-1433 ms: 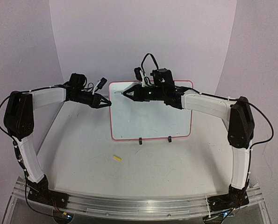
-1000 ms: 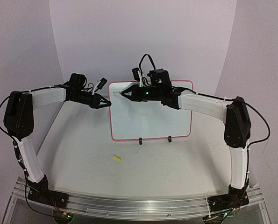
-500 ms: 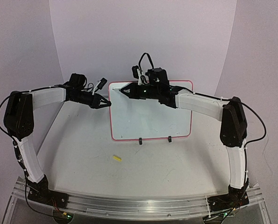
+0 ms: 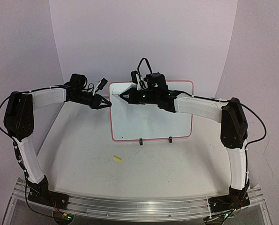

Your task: Write a sentence on the whiteboard

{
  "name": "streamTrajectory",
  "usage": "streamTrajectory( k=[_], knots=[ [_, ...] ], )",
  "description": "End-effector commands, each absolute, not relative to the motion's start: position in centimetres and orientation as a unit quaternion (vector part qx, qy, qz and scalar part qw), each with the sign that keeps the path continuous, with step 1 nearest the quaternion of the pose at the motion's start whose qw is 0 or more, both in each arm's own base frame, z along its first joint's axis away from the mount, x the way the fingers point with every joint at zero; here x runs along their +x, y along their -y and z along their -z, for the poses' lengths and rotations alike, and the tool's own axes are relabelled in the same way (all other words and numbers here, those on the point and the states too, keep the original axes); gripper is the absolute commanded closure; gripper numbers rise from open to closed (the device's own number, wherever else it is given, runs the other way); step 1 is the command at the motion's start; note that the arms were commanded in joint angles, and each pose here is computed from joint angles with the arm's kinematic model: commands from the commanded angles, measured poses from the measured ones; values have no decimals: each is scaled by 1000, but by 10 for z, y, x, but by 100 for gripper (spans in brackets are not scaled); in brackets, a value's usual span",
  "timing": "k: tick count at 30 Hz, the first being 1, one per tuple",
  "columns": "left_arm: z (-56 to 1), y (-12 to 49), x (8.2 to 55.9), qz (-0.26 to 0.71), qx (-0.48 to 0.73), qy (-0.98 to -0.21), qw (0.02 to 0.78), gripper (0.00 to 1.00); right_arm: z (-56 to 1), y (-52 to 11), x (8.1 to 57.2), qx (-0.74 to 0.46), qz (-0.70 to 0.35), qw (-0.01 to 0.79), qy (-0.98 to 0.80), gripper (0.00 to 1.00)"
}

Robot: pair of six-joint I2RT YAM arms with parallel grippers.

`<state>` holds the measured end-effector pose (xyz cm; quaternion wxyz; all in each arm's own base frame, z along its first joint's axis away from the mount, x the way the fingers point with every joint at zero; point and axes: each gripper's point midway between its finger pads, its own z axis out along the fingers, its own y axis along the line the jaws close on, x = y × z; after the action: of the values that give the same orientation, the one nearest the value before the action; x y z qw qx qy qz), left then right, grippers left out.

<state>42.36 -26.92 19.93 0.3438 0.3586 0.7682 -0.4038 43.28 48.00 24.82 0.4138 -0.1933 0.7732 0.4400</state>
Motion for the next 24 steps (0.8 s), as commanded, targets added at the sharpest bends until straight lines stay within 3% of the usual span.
streamTrajectory(
  k=[1,14,24],
  knots=[
    [-216,270,422,386,372,-762,364,100,-243,-471,434,-182,-424,421,-781,100],
    [-216,269,423,381,369,-764,366,100,-299,-478,400,-226,-479,453,-716,100],
    [-218,269,422,380,369,-764,368,100,-297,-480,412,-210,-462,467,-724,100]
  ],
)
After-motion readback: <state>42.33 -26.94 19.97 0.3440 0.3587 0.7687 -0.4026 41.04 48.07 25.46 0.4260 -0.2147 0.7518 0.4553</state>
